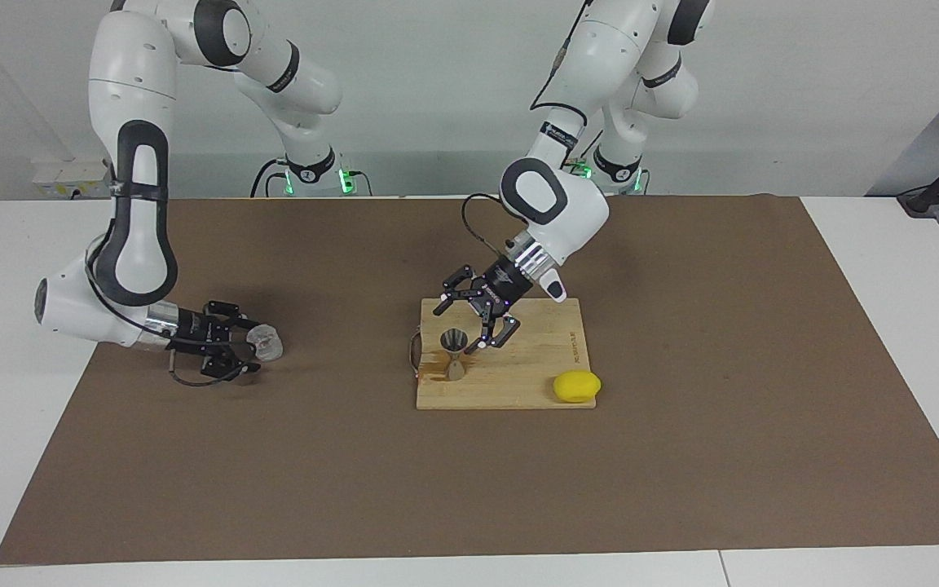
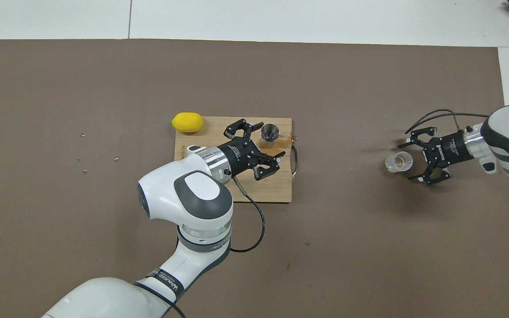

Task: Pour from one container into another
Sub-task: 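Release the dark cup on the board while the right gripper grasps the glass, then withdraw the left gripper while the right gripper lifts the glass cup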

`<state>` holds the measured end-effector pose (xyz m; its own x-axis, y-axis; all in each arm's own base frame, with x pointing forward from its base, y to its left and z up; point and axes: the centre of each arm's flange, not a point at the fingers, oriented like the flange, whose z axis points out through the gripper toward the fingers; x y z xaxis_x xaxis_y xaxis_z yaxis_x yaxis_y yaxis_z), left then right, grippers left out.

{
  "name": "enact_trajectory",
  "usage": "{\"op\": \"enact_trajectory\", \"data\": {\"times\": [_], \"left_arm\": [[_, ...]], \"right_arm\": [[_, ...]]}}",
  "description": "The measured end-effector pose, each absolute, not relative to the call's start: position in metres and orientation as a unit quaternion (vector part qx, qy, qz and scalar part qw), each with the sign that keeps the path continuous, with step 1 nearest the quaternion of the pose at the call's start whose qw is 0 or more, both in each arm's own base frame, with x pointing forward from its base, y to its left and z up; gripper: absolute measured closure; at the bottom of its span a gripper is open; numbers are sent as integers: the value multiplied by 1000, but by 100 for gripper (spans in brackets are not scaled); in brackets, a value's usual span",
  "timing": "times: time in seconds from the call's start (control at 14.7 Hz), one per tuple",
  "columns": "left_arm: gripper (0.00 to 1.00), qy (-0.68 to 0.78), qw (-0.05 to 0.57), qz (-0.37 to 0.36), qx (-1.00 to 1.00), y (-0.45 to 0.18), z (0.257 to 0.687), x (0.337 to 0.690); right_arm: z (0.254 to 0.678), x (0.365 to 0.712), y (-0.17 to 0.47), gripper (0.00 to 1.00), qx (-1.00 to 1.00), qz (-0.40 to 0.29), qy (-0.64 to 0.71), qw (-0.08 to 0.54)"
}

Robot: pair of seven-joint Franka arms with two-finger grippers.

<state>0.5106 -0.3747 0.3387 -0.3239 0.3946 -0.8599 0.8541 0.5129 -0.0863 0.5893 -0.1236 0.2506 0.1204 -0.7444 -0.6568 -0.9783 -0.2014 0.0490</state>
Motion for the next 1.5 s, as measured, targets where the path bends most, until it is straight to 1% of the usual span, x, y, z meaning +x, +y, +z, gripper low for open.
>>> {"op": "enact_trajectory", "data": {"times": [0.27, 0.61, 0.88, 0.95, 1.02, 1.09, 1.36, 1.43, 1.5], "left_arm": [[0, 754, 434, -280, 406, -378, 361, 518], [0, 736, 462, -278, 410, -369, 402, 520], [0, 701, 469, -282, 457, -339, 416, 547], [0, 690, 468, -279, 476, -328, 419, 555], [0, 679, 465, -272, 498, -316, 423, 564], [0, 667, 460, -264, 523, -303, 426, 573], [0, 607, 422, -222, 636, -264, 449, 599], [0, 595, 409, -207, 660, -256, 454, 604], [0, 587, 395, -187, 682, -246, 456, 608]], "right_arm": [[248, 586, -122, 0, -718, 291, 599, 204], [249, 584, -120, 0, -692, 300, 612, 236], [249, 582, -123, 0, -681, 301, 619, 247], [249, 582, -124, 7, -680, 298, 622, 249], [248, 582, -126, 18, -679, 295, 624, 250], [247, 581, -126, 20, -673, 296, 628, 255], [241, 575, -126, 21, -662, 291, 636, 271], [241, 574, -127, 27, -661, 291, 636, 271], [241, 574, -129, 38, -660, 290, 637, 272]]}}
